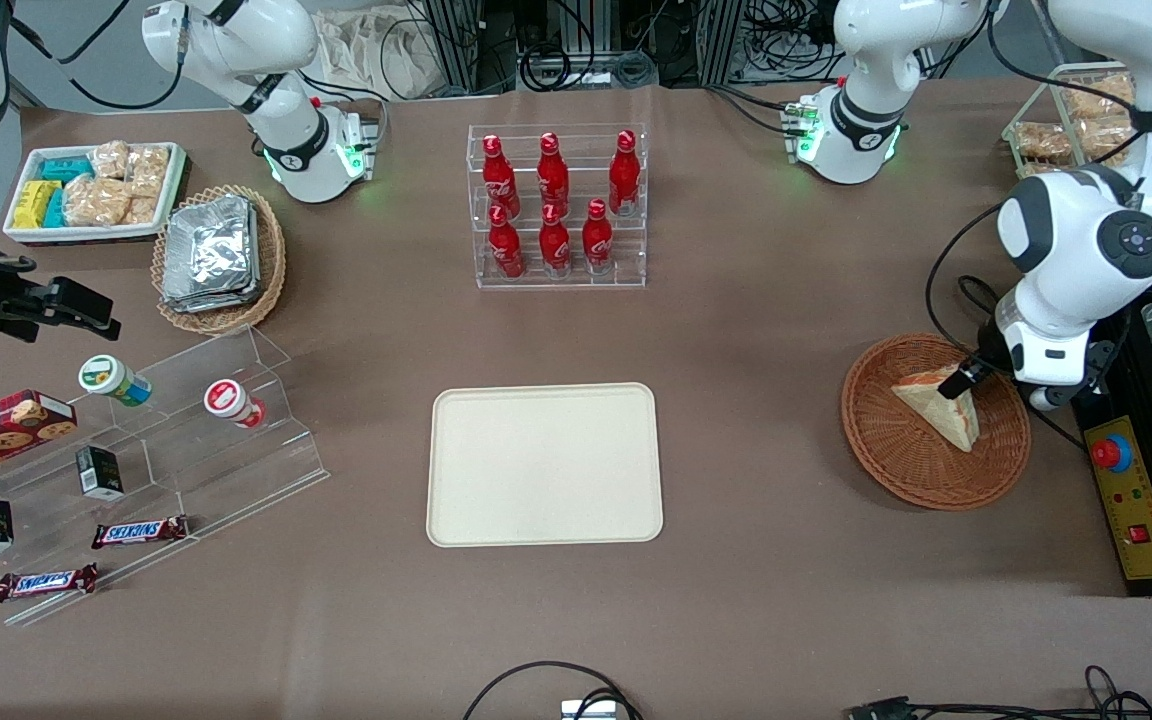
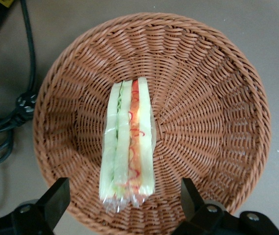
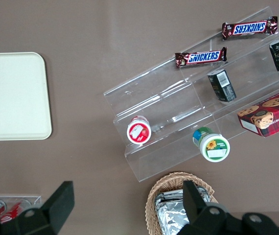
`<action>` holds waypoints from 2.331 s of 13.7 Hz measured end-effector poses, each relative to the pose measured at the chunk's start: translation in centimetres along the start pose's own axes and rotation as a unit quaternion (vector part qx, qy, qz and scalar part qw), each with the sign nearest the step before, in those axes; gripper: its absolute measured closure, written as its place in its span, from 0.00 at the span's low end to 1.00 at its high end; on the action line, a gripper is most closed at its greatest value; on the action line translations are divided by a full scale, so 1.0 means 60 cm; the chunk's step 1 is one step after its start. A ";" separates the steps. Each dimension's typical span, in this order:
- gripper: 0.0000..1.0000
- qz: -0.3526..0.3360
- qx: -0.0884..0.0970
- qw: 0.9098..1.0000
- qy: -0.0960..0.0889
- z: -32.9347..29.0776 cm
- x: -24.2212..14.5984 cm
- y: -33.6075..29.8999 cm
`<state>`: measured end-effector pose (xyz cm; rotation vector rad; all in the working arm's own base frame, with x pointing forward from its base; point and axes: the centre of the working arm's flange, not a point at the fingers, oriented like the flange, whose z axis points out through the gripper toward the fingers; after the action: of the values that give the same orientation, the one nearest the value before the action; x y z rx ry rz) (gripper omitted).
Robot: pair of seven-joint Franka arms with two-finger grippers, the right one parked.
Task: Place sandwich from basket to tray
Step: 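Lower the open left gripper around the sandwich and close it, then lift the sandwich out of the basket with the left gripper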
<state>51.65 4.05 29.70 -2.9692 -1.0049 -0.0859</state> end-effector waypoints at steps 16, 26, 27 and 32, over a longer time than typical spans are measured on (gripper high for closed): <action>0.44 -0.014 -0.023 1.000 0.015 0.113 -0.003 -0.020; 0.80 0.143 0.002 0.990 0.015 0.006 0.000 0.000; 0.80 0.172 0.005 0.985 0.012 -0.013 -0.002 0.011; 0.81 0.280 0.010 0.960 0.004 -0.109 -0.019 0.114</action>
<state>54.55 -2.21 36.25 -3.0950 -0.1341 -0.0795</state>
